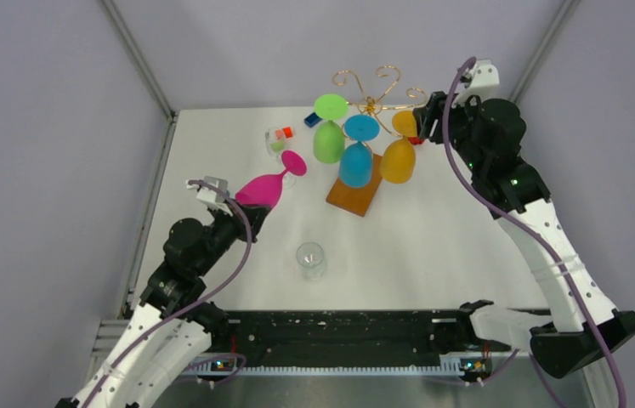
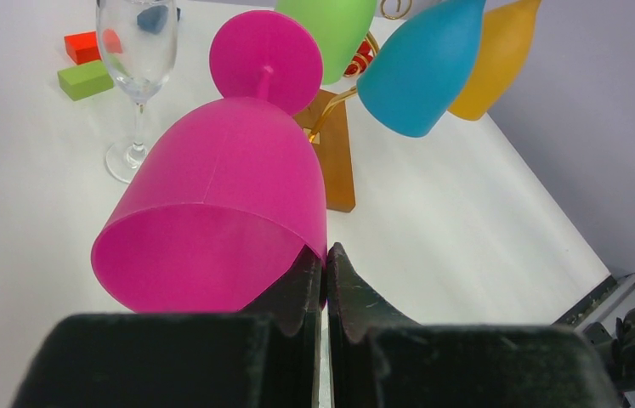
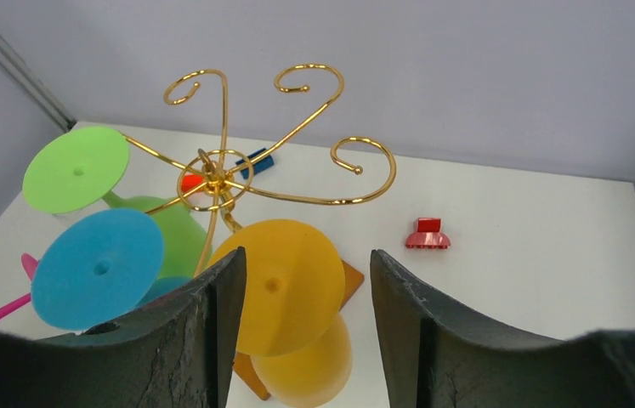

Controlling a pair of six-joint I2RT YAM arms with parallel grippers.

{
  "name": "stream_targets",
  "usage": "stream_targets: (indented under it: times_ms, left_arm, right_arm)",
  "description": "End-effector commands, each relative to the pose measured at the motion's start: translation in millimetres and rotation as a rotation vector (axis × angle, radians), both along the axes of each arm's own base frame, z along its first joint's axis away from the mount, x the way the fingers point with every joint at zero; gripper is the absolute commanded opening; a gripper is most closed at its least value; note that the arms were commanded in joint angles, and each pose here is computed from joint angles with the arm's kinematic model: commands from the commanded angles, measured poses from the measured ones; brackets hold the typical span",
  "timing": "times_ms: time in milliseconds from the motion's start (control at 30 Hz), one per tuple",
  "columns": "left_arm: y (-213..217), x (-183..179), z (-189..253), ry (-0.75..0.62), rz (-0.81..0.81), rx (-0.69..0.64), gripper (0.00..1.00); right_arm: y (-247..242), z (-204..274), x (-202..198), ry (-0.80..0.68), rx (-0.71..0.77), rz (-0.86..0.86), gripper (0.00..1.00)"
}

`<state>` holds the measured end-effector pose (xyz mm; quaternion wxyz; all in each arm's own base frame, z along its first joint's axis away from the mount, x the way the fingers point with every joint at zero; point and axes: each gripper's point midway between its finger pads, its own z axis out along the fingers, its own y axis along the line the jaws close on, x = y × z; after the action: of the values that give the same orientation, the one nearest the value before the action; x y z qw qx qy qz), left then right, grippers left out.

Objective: Place the wine glass upside down on the wine glass rack
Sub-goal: Adjust the wine rack at the center of the board.

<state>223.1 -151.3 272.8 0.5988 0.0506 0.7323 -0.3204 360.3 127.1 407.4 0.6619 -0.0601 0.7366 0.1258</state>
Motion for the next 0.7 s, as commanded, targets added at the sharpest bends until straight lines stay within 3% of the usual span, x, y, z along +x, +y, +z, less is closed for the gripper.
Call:
stream_targets:
  times_ms: [0,200,467,667]
  left_arm:
    - [11,-5,36,-0.126,0.031,-0.023,0.00]
    - [16,-18,76,-0.283,0.026,-0.096,0.00]
    - [19,-22,104,-0.393,0.028,-0.113,0.00]
    - [14,-21,104,-0.393,0.006,-0.098,0.00]
  right_arm:
    - [-6,31,-13,-0.132,0.055,0.003,0.55]
    - [-14,40,-21,-0.197,0.073,-0.022,0.55]
    - [-26,24,6,-0.006,-0.016,-0.141,0.55]
    - [-6,34,44,0.091,-0.123,-0.039,0.57]
